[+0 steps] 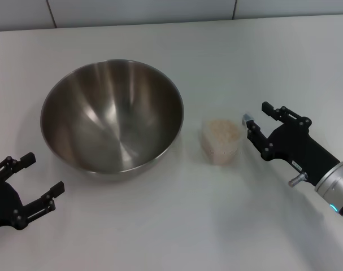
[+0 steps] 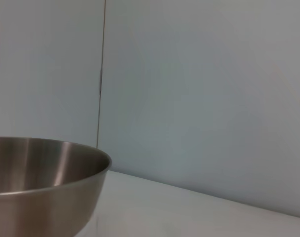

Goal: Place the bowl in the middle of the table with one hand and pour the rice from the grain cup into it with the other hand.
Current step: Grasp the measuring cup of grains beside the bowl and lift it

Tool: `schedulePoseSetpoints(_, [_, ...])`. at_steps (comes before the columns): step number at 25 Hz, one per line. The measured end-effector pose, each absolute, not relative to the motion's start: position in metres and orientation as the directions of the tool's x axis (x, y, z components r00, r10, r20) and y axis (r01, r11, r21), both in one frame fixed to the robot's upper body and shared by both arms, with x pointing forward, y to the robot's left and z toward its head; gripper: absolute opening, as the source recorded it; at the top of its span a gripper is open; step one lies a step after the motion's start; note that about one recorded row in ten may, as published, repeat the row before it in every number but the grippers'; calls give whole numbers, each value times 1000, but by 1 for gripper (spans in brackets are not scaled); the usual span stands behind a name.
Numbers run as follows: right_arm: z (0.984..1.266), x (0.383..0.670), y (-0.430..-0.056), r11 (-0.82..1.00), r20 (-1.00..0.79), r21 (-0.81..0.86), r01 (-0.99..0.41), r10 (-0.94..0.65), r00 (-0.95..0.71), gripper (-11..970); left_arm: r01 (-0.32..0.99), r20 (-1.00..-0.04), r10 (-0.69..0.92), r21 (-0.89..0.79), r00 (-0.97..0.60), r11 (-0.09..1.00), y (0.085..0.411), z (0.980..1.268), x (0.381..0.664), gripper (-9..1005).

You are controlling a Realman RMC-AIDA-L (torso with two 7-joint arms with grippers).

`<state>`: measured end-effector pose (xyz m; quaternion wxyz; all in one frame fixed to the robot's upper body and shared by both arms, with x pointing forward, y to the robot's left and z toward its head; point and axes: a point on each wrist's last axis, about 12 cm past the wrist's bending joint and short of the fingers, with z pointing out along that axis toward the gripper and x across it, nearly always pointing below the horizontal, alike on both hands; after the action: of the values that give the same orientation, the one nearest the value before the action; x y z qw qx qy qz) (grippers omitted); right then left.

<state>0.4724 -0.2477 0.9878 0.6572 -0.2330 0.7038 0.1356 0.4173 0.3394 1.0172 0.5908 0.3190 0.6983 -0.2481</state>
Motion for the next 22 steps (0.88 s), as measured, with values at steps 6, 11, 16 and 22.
schedulePoseSetpoints(6, [989,474,-245,852,-989,-113,-511,-146,-24,402,740,-983,152,29,-99,671,339,1017,417,842])
schedulePoseSetpoints(11, [990,475,-244,851,-990,-111,-513,-141,-20,204,743,-984,150,28,-97,669,339,1017,417,842])
schedulePoseSetpoints(16, [994,476,-242,862,-994,-91,-499,-105,1,89,743,-984,149,29,-96,669,339,1018,417,842])
schedulePoseSetpoints(22, [1006,481,-243,877,-995,-90,-471,-60,79,17,741,-984,151,31,-96,671,339,1018,418,842])
